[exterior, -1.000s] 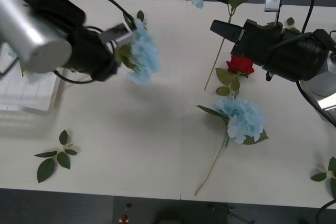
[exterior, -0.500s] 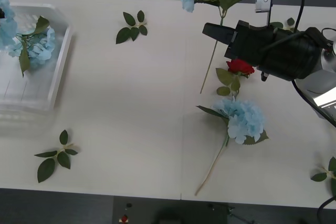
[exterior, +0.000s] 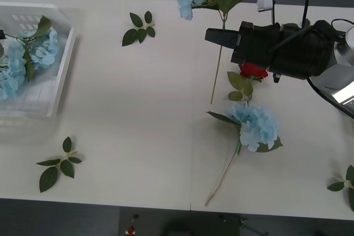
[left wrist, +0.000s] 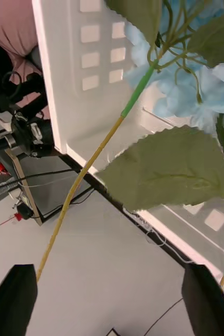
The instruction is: Put the red flowers into the right box and the blue flowers into the left box
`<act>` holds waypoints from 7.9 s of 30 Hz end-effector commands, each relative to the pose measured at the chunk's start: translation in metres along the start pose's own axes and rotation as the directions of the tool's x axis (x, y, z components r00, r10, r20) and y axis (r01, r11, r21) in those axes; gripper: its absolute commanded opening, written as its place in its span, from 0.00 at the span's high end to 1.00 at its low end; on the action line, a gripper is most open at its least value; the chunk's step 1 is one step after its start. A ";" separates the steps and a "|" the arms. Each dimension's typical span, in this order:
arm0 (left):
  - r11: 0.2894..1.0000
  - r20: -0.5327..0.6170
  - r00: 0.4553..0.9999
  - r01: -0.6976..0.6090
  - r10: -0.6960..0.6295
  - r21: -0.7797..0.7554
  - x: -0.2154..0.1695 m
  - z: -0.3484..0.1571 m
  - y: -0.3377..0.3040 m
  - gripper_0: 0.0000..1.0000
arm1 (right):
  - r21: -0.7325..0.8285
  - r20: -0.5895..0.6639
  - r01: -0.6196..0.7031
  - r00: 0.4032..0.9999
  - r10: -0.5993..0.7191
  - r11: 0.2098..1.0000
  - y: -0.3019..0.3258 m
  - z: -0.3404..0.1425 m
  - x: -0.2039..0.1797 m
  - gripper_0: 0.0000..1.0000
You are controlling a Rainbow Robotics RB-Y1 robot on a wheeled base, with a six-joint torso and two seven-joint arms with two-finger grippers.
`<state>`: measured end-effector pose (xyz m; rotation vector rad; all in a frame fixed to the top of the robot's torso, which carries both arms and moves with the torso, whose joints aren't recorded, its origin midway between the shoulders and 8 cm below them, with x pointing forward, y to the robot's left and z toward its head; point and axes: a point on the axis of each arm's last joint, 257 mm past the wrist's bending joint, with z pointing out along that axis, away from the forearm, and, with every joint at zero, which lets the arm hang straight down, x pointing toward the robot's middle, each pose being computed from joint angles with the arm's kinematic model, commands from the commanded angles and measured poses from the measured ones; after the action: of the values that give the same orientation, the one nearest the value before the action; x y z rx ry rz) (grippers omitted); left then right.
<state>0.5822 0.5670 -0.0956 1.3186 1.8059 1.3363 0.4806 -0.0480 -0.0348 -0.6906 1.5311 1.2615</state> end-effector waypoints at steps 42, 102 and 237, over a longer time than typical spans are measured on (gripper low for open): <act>0.179 0.182 0.195 -0.033 -0.964 0.983 -0.442 -0.366 -0.117 0.00 | -0.030 0.081 0.036 0.996 -0.034 0.999 0.022 0.048 -0.006 1.00; 0.236 0.172 0.258 0.242 -0.951 0.941 -0.338 -0.269 -0.017 1.00 | -0.007 -0.003 -0.035 0.999 0.035 0.999 0.012 0.025 -0.007 0.18; 0.368 0.330 0.272 0.104 -0.904 0.924 -0.365 -0.346 -0.058 0.00 | 0.701 -0.713 0.691 0.673 0.197 0.178 -0.292 -0.336 -0.097 1.00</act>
<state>0.4085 0.0986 -0.0868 1.0008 1.8240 -0.7073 0.6565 -0.4286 -0.1023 -0.5657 2.2885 -0.5026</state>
